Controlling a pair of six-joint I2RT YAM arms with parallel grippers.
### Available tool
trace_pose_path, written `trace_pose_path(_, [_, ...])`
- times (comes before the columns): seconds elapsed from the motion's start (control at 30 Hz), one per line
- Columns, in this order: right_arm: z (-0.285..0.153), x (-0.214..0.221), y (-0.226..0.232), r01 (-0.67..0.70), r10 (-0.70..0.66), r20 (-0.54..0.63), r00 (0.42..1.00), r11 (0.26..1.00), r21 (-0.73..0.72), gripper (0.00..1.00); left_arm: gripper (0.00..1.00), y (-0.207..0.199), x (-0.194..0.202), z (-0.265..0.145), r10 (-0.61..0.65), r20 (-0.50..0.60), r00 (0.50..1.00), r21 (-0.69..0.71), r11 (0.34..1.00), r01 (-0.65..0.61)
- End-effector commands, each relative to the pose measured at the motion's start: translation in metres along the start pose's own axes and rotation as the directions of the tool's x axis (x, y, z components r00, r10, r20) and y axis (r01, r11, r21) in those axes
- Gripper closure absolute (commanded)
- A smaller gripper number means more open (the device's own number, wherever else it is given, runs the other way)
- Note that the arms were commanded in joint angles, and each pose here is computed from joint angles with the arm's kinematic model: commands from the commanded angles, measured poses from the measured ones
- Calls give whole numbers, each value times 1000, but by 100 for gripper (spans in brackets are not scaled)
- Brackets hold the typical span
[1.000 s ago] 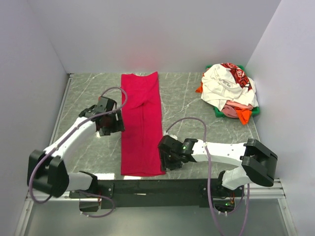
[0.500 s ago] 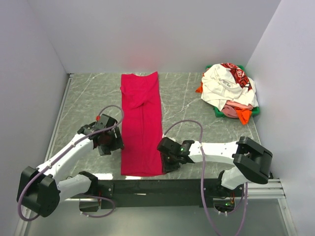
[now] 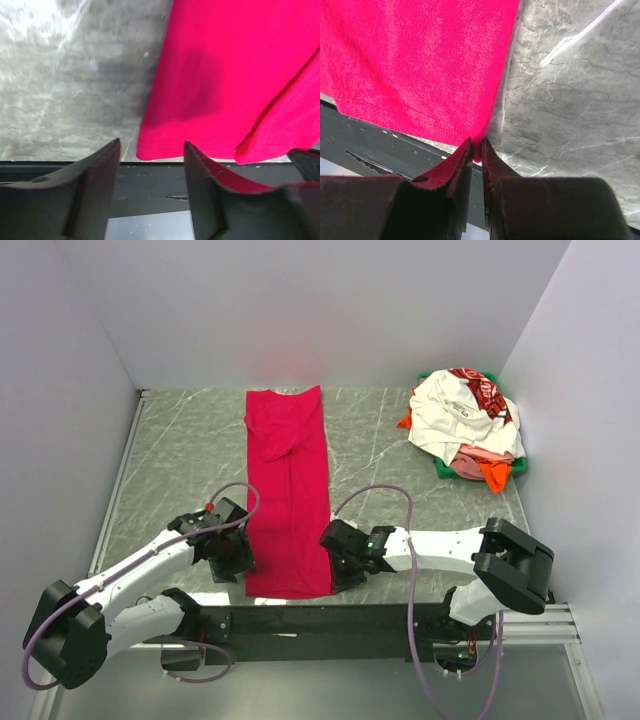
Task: Fold and stack the t-shirts
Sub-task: Fold the tshirt
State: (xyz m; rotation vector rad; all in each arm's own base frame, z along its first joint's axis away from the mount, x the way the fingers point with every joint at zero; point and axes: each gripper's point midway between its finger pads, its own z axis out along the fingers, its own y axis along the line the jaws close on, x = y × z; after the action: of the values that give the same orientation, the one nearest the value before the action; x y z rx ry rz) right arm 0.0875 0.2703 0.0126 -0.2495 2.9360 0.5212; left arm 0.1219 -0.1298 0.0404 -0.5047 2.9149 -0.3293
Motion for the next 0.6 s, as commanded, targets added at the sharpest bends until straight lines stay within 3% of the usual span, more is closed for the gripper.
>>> trace_pose_path(0.0, [3,11,-19,-3,4,-25,1000,998,55,81,44,0,11,2,-40,-18,999,11,999,40])
trace_pose_path(0.33, [4,9,-15,8,-7,-22,1000,999,43,81,51,1,29,19,-28,-65,997,-7,1000,28])
trace_pose_path(0.4, [3,8,-14,8,-8,-21,1000,999,39,81,57,2,30,21,-24,-66,998,-20,1000,23])
trace_pose_path(0.57, [3,7,-13,9,-8,-18,1000,999,40,81,63,4,32,23,-13,-70,997,-33,999,11])
